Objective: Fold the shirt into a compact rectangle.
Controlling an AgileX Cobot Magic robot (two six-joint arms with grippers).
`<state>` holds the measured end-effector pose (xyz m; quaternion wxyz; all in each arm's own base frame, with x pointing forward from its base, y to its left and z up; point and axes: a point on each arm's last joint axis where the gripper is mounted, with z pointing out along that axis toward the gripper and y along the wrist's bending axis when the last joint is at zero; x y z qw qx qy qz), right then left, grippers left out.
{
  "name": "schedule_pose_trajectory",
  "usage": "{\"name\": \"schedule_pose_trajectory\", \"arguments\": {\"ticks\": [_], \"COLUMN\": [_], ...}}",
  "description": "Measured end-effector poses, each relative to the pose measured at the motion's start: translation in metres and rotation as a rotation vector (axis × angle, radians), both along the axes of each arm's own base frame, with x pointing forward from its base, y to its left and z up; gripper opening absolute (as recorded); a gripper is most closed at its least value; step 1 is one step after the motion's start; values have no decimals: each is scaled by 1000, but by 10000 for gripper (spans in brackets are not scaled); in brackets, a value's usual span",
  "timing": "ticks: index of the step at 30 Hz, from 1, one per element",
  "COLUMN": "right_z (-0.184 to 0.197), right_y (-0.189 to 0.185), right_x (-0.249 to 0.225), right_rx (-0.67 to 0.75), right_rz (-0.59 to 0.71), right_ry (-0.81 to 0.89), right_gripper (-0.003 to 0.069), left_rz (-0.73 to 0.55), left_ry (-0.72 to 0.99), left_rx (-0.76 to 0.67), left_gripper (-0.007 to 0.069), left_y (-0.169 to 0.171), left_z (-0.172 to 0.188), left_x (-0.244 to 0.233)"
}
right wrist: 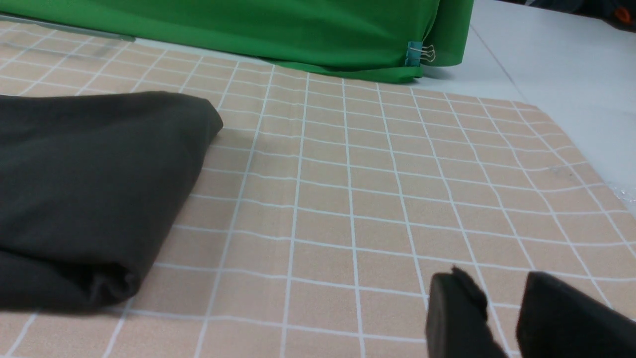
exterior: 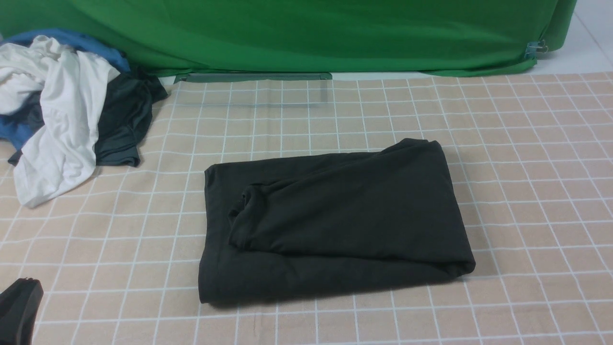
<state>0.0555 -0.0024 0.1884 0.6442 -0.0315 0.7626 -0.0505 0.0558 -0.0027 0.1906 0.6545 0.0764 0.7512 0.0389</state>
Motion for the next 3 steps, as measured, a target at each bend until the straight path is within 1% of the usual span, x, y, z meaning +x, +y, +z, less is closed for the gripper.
{"name": "schedule_pose_trajectory", "arguments": {"ticks": [3], "right_z": [0], "right_y": [0], "right_x": [0], "right_rx": [0], "right_rz": [0], "right_ry": [0], "right_gripper": [237], "left_rz": [0], "left_ry": [0], "left_rx": [0], "left_gripper": [20], "left_y": [0], "left_z": [0], "left_x": [0]}}
